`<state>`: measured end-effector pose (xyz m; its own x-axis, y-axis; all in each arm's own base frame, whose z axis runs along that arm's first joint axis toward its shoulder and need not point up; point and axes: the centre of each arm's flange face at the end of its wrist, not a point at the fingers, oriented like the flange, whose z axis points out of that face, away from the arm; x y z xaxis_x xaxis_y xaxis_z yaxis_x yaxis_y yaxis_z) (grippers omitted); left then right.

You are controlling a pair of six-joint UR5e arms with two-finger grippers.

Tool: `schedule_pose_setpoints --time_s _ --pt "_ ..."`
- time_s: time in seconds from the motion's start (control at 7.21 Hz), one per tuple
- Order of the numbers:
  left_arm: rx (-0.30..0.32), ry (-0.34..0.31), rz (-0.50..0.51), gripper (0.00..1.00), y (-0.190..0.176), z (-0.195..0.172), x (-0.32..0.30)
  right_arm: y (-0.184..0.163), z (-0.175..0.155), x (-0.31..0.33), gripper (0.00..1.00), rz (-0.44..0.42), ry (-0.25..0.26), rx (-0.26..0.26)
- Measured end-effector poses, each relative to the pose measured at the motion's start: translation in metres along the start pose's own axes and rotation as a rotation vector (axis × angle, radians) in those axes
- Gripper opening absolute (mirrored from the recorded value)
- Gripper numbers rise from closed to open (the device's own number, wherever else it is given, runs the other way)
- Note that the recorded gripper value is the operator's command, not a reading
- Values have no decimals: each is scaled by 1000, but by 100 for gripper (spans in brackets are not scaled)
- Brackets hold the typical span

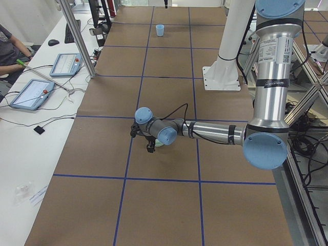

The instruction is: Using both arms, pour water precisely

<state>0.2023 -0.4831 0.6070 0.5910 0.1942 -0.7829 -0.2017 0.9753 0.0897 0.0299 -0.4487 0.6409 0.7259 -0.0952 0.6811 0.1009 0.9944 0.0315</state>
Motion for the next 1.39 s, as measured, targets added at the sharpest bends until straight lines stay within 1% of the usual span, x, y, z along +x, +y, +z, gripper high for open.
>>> schedule_pose_setpoints --time_s 0.14,0.69,0.83,0.97,1.25,1.39 --pt "-4 0 1 1 -6 5 1 0 0 0 100 -1 -1 0" --pt "11 11 26 0 -8 9 0 -1 -1 -2 100 -5 -1 3" --pt "8 20 27 0 -11 8 4 -1 -2 -2 100 -7 -1 4" --pt "8 52 22 0 -19 1 18 -1 -3 -3 100 -10 -1 7" --pt "41 121 -60 0 -54 -28 80 -2 -6 -7 100 -20 -8 14" --pt "49 155 -111 0 -70 -35 134 -2 -8 -10 100 -22 -16 18"
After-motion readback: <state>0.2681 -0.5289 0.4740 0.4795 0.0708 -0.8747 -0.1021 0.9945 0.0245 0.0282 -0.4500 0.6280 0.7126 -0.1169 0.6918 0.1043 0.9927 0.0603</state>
